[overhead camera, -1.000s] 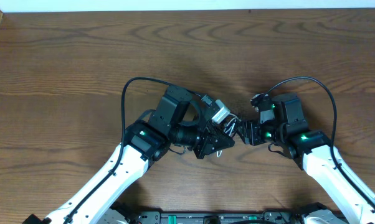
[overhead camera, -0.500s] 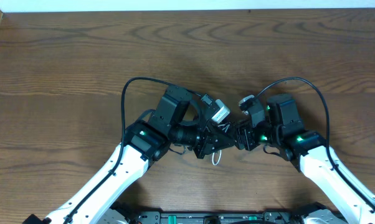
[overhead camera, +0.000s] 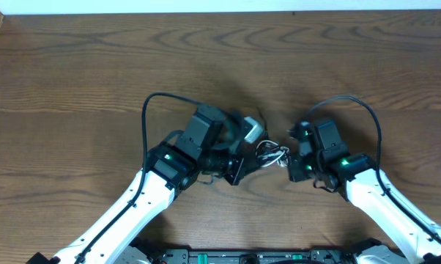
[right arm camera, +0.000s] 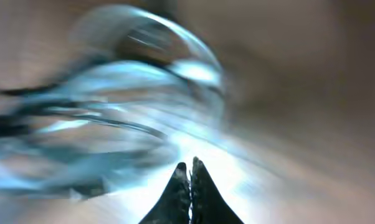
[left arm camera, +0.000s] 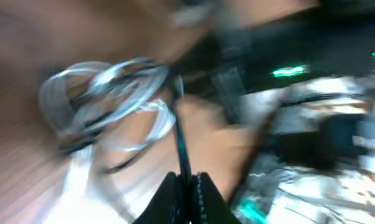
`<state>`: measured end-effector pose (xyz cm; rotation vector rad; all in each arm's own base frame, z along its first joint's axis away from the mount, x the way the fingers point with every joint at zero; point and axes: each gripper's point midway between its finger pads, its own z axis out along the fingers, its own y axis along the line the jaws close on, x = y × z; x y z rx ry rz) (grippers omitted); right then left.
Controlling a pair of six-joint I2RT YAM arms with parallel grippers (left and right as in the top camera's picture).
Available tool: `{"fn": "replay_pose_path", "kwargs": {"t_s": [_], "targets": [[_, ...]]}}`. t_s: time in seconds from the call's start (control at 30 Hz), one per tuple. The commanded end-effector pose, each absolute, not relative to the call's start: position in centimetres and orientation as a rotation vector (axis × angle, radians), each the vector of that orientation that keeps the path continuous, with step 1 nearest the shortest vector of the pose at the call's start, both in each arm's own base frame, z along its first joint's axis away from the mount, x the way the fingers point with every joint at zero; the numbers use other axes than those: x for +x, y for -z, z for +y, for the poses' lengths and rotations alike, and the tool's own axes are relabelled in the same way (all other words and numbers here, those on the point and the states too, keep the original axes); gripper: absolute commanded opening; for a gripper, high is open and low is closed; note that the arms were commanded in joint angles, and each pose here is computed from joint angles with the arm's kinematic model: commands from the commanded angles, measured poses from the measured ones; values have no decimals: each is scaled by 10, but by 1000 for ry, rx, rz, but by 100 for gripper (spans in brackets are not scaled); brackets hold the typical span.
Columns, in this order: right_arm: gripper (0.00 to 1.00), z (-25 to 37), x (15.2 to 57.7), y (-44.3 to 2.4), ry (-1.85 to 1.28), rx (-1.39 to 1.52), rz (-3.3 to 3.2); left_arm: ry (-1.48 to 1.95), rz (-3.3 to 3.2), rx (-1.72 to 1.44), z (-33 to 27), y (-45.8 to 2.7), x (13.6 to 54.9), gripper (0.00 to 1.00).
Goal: Untangle cables
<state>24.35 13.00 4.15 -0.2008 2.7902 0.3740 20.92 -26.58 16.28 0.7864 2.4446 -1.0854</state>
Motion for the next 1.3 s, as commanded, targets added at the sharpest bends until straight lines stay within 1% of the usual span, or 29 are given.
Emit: {"fn": "replay_pose_path", "kwargs": {"t_s": [0.0, 0.13, 0.2, 0.27, 0.33, 0.43, 0.53, 0.57, 0.63, 0.7, 0.73, 0.83, 0.87, 0.93, 1.07, 1.13, 1.27], "targets": [[1, 51, 248, -38, 158, 344, 2738, 509, 2560, 501, -206, -135, 254, 7], [1, 12, 227, -39, 385, 610, 2701, 47, 2616, 200, -137, -121, 268, 8], [1, 4, 223, -39, 412, 663, 2701, -83, 2607, 104, -114, -121, 270, 8], [1, 0, 224, -38, 400, 703, 2698, -117, 2601, 48, -104, -122, 273, 7], [1, 7, 230, -36, 313, 693, 2717, -52, 2610, 36, -108, -123, 273, 7], [1, 37, 243, -33, 94, 494, 2784, 174, 2640, 115, -138, -124, 269, 7], [12, 75, 255, -36, -176, 289, 2801, 449, 2641, 236, -175, -130, 260, 7], [14, 82, 257, -38, -235, 257, 2799, 534, 2632, 283, -186, -134, 257, 7], [15, 91, 260, -40, -299, 238, 2788, 672, 2595, 399, -205, -142, 251, 8], [16, 92, 261, -41, -313, 235, 2783, 680, 2573, 456, -208, -144, 251, 8], [19, 92, 260, -41, -312, 235, 2784, 631, 2570, 451, -203, -142, 255, 25], [34, 92, 259, -40, -309, 235, 2791, 444, 2574, 389, -182, -134, 267, 64], [36, 92, 258, -40, -307, 235, 2794, 370, 2572, 364, -173, -131, 272, 69], [38, 92, 258, -40, -306, 236, 2796, 277, 2571, 335, -163, -126, 279, 72], [38, 92, 258, -40, -307, 236, 2795, 242, 2615, 307, -161, -112, 281, 73], [38, 92, 258, -40, -307, 236, 2795, 263, 2649, 293, -164, -104, 279, 73], [38, 92, 258, -40, -307, 236, 2795, 414, 2697, 342, -186, -91, 274, 72]]}}
